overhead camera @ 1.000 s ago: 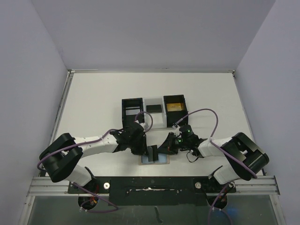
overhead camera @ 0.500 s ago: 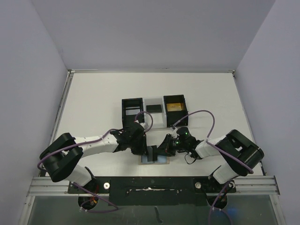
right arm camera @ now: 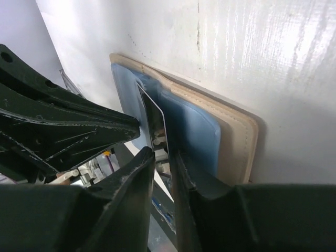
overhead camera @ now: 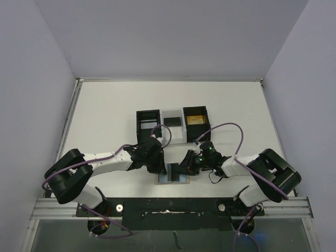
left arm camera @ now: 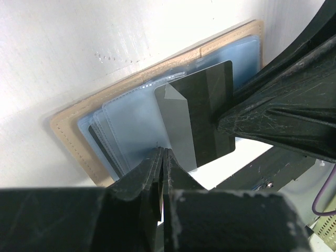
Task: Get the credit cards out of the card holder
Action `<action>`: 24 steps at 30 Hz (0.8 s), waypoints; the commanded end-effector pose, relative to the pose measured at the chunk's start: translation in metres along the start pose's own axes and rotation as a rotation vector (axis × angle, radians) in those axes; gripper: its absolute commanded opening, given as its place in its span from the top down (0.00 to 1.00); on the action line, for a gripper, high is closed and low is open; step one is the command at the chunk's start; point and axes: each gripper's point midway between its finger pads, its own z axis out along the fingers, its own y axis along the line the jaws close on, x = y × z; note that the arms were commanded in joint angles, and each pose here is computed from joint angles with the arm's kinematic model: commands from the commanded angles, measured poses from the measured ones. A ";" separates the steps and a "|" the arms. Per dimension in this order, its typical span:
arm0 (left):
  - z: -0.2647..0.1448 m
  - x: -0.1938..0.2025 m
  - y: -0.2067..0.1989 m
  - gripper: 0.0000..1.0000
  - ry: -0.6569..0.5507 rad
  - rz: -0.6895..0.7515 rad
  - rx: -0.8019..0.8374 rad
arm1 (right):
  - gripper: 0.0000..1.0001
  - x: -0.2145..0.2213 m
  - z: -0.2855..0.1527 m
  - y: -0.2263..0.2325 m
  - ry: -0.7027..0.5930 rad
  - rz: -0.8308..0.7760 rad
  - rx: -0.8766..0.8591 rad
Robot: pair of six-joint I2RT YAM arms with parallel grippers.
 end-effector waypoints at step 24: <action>-0.001 -0.001 0.014 1.00 -0.012 0.019 -0.073 | 0.97 -0.012 0.013 0.025 -0.076 -0.056 -0.065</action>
